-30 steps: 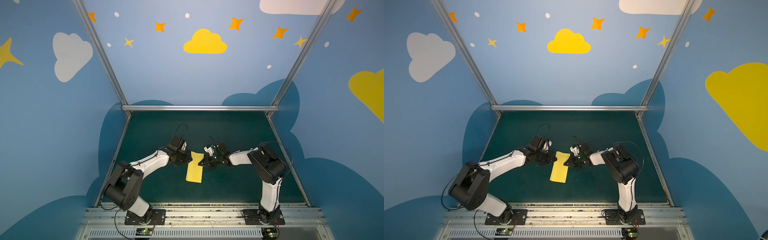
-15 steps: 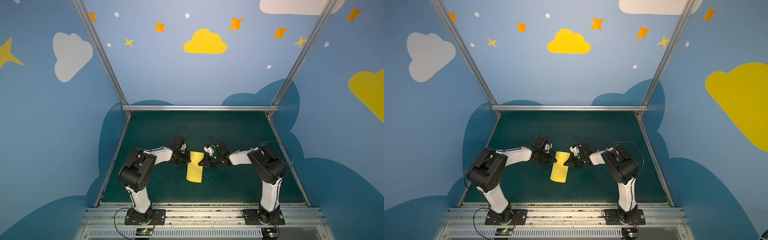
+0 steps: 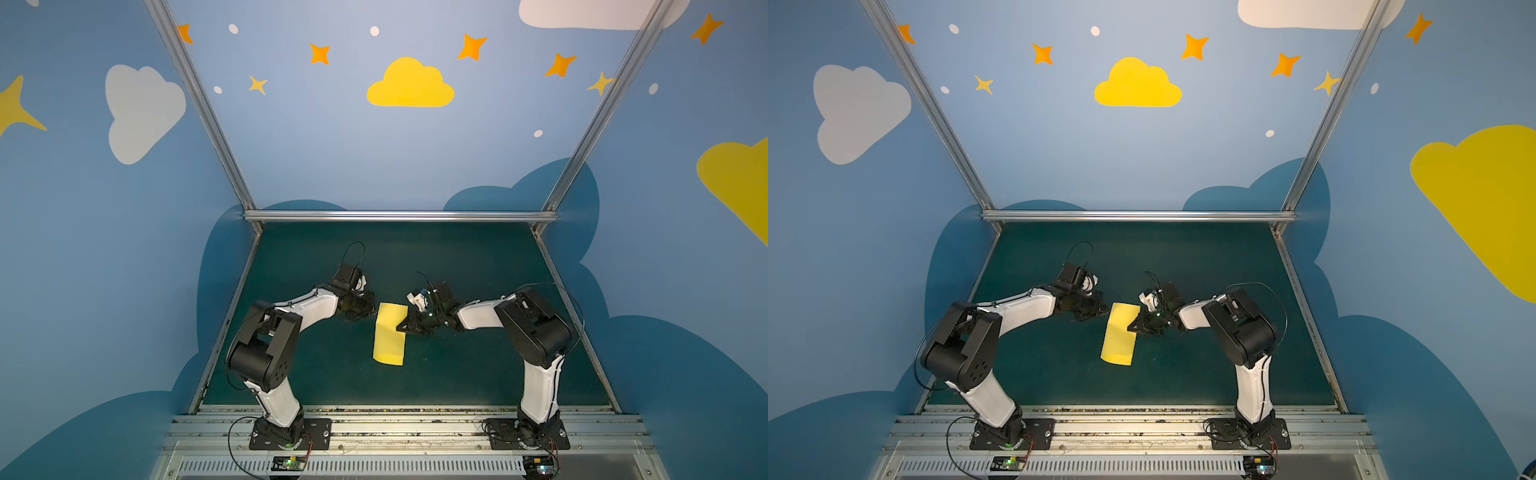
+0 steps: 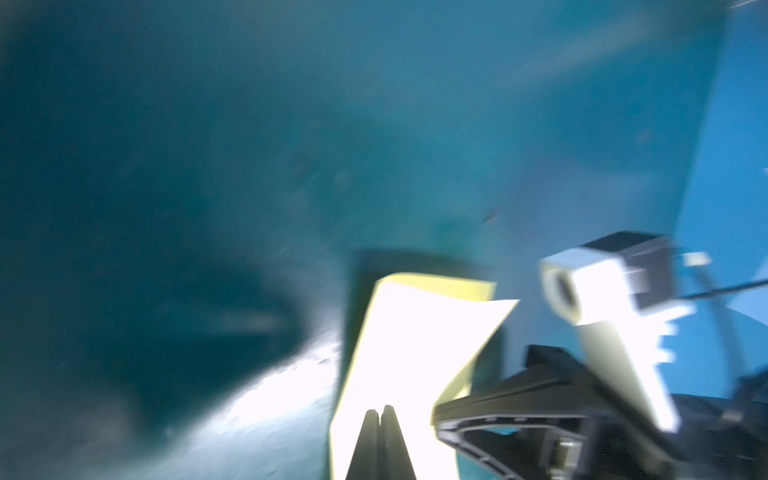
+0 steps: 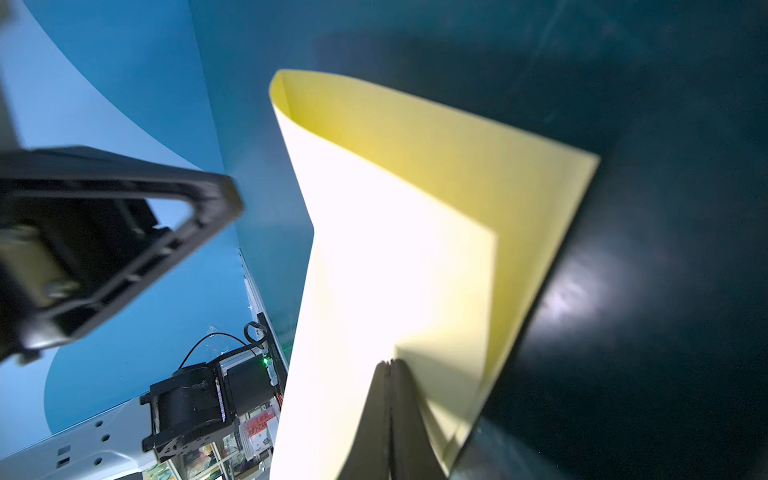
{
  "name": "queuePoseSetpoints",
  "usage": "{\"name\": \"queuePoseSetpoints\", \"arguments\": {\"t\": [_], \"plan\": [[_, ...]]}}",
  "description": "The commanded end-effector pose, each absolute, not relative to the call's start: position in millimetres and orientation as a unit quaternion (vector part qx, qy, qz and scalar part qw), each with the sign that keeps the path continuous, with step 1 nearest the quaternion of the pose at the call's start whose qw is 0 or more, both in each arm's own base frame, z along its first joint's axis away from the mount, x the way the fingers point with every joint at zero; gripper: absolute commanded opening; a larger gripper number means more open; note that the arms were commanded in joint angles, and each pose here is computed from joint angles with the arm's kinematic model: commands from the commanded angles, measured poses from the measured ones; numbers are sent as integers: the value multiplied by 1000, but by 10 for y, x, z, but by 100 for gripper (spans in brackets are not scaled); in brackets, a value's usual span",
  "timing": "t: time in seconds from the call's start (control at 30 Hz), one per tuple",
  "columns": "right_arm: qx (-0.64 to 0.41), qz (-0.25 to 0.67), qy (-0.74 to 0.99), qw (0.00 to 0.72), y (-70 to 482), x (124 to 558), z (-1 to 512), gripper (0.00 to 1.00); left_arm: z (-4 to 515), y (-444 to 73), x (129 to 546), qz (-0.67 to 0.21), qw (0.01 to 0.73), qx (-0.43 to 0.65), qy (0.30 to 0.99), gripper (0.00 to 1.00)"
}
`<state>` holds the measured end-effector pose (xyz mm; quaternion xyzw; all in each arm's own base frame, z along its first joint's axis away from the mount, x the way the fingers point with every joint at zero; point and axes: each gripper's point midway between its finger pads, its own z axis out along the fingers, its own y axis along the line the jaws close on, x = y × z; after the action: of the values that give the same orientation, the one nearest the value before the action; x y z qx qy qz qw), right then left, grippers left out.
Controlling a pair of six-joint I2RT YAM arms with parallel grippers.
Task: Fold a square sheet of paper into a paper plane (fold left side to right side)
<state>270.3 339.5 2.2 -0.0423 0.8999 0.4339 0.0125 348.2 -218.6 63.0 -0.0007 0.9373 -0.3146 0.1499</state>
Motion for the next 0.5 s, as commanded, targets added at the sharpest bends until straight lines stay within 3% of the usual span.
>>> {"name": "queuePoseSetpoints", "arguments": {"t": [0.0,0.47], "plan": [[28,235,969,-72,2660,2180,-992,0,599,-2288,3519,-328,137,17,935,4],[29,232,970,-73,2641,2167,-993,0,97,-2188,3667,-296,113,-12,948,4]]}}
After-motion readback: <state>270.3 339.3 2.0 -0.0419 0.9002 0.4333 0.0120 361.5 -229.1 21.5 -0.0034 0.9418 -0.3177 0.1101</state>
